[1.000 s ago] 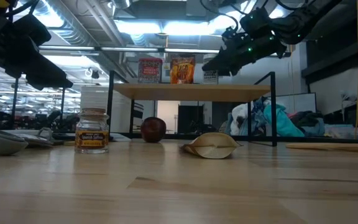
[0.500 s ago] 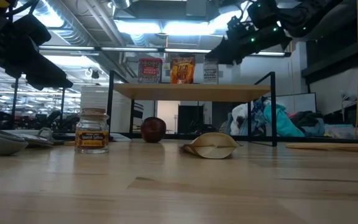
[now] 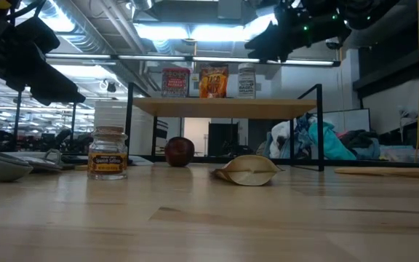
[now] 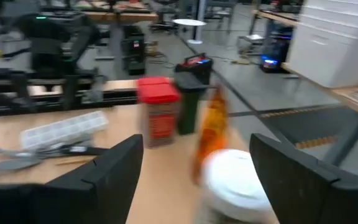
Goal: Shelf spices
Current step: Put the transparent seasoning bottle on the shelf
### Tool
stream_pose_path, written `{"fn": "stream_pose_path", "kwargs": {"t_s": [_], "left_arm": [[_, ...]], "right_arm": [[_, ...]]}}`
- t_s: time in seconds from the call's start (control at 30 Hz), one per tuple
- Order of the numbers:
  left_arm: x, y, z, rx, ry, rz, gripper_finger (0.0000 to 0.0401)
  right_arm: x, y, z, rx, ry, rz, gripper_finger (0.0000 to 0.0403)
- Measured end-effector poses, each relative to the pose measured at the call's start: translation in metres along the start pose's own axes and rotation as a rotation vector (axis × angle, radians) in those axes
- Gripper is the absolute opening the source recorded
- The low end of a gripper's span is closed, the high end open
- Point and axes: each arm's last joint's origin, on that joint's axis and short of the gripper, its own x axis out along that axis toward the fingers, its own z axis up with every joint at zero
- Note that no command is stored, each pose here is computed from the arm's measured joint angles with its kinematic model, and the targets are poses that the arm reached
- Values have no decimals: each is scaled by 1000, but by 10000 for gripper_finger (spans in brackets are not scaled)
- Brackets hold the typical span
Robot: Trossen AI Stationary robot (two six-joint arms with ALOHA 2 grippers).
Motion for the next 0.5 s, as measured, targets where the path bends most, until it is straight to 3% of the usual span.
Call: {"fn": "stream_pose_path", "kwargs": {"t_s": [0.37, 0.5], "left_arm": [[0, 0, 0, 0, 0, 0, 235], [0, 0, 0, 0, 0, 0, 235]], "right_arm": [[16, 100, 7, -70, -4, 119, 301], [27, 141, -4, -99, 17, 149, 301]]}}
